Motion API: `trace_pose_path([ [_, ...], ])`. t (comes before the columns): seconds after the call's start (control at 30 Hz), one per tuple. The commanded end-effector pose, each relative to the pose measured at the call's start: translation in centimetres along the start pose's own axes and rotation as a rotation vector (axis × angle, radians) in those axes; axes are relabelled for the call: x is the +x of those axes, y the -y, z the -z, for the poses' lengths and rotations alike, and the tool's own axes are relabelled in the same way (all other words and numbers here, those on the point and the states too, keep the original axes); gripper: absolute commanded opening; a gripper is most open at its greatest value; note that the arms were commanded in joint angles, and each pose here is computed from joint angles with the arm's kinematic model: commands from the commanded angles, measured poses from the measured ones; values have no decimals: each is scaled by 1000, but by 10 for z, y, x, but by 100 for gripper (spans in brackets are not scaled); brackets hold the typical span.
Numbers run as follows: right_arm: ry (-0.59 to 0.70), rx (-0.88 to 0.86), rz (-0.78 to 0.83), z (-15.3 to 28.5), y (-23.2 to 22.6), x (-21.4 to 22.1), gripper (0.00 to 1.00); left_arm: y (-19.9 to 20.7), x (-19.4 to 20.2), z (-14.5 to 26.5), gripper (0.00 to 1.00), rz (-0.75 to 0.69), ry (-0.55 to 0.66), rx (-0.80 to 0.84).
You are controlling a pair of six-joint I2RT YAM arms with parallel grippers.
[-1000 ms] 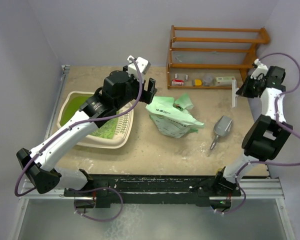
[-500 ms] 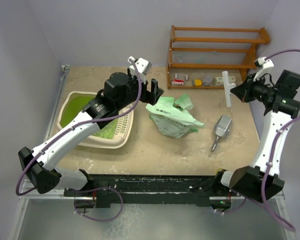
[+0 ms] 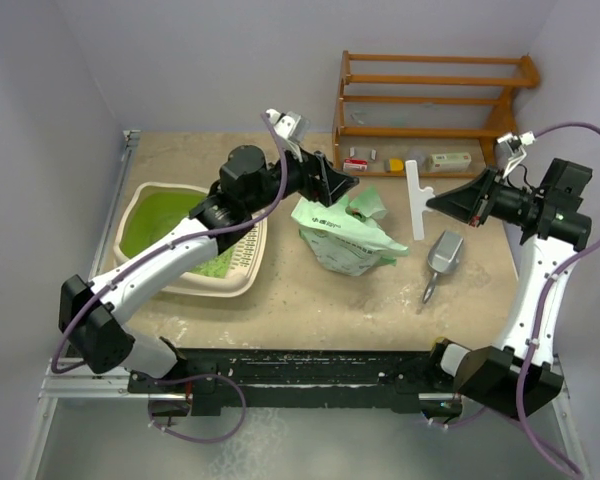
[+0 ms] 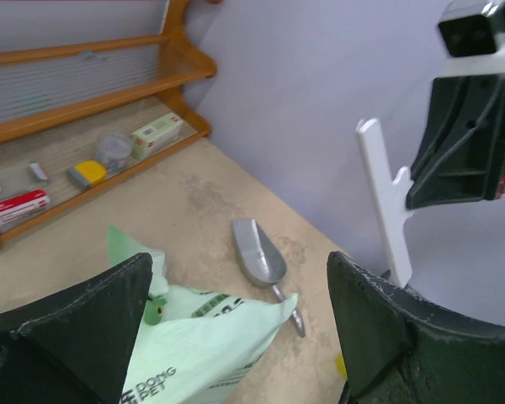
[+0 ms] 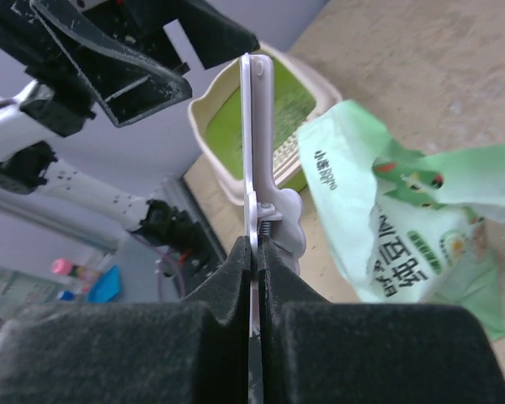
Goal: Fill the litter box with clean litter
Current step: Pick up the clamp at the center of the board.
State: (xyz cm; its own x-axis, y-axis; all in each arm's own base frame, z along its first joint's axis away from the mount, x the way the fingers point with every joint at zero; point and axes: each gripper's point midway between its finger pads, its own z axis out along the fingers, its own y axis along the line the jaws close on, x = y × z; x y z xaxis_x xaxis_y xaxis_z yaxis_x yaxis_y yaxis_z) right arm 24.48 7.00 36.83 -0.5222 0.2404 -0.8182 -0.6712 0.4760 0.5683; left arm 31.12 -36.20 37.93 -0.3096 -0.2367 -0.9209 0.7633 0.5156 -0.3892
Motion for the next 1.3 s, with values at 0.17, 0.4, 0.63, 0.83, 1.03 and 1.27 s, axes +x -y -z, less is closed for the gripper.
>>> trace_pose_path([
  [0.17,-26,-201,-84,-8,-39,-2,0,48,-35,-20,78,29,116,284],
  [0.4,-118,-239,40,-6,-46,4,0,25,-16,-12,79,-285,-150,211],
  [0.63,-165,-245,-36,-13,-45,22,0,3,-47,29,79,-371,-275,167],
  [0.83,-162,-245,6,-15,-53,-16,0,-5,-58,49,78,-380,-281,90],
  [1.03,-140,-234,203,-10,-98,-106,0,-3,-78,62,78,-396,-189,27],
  [1.27,67,-234,350,-11,-148,-208,0,-6,-97,72,78,-407,-106,-48],
])
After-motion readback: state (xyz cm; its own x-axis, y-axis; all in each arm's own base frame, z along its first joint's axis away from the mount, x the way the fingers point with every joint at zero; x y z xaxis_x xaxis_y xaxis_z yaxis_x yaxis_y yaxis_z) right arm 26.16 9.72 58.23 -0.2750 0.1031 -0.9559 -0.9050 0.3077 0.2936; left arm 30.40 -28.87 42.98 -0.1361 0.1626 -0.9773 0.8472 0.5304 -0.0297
